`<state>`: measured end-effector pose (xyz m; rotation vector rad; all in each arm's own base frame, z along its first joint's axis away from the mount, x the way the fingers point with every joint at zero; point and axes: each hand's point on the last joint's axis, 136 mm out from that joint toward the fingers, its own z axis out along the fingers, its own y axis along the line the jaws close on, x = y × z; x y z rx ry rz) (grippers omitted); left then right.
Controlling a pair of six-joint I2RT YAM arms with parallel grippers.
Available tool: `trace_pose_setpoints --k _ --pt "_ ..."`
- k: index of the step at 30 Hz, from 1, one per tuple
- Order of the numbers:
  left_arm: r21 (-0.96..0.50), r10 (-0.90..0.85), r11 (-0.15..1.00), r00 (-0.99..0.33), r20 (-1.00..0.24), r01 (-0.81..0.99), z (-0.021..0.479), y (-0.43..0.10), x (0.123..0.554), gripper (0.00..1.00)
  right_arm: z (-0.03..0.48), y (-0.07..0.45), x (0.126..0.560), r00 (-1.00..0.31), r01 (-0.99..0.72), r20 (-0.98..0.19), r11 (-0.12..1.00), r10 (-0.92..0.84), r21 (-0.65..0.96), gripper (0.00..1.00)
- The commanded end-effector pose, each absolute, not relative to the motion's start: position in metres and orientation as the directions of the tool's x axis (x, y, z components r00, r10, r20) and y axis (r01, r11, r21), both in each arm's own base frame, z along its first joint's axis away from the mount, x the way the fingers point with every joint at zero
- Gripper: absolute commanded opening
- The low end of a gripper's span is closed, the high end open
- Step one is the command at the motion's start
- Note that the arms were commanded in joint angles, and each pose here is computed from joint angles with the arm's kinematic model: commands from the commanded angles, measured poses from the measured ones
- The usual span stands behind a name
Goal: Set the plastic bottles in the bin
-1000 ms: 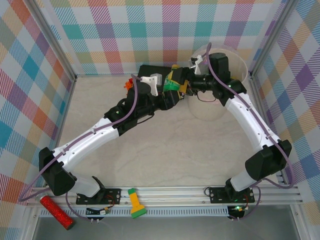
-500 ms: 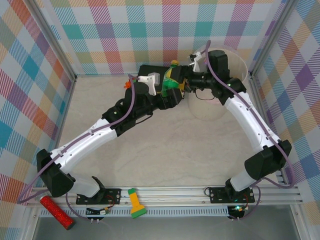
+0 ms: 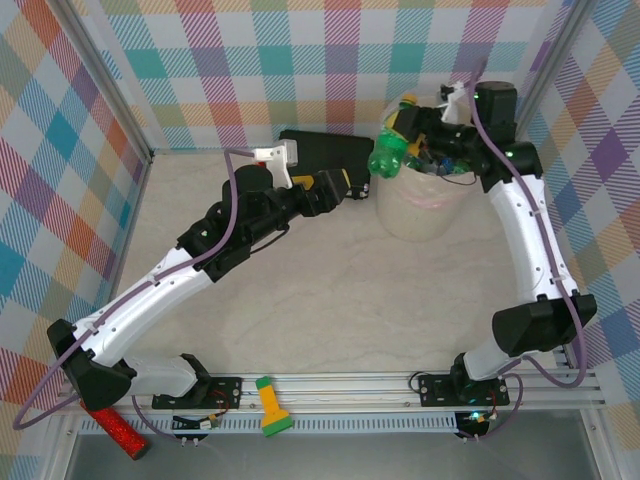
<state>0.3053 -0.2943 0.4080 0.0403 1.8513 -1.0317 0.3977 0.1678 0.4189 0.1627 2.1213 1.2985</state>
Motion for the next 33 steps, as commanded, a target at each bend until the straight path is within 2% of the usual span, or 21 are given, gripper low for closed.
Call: trace_pose_setpoints --k 1,17,33 --pt "-0.608 -0.367 0.665 -0.520 -0.771 0.433 0.400 -0.292 0.313 1.00 0.424 0.142 0.391 -0.764 -0.201 -0.478 0.545 0.433 0.814 0.56" --pt "-0.669 -0.340 0.594 -0.614 -0.712 0.446 0.390 -0.302 0.362 1.00 0.403 0.050 0.415 -0.703 0.039 -0.455 0.669 0.547 0.742 0.57" --pt "-0.742 -0.395 0.525 -0.653 -0.646 0.417 0.380 -0.281 0.402 1.00 0.368 -0.003 0.444 -0.665 0.226 -0.409 0.690 0.625 0.688 0.57"
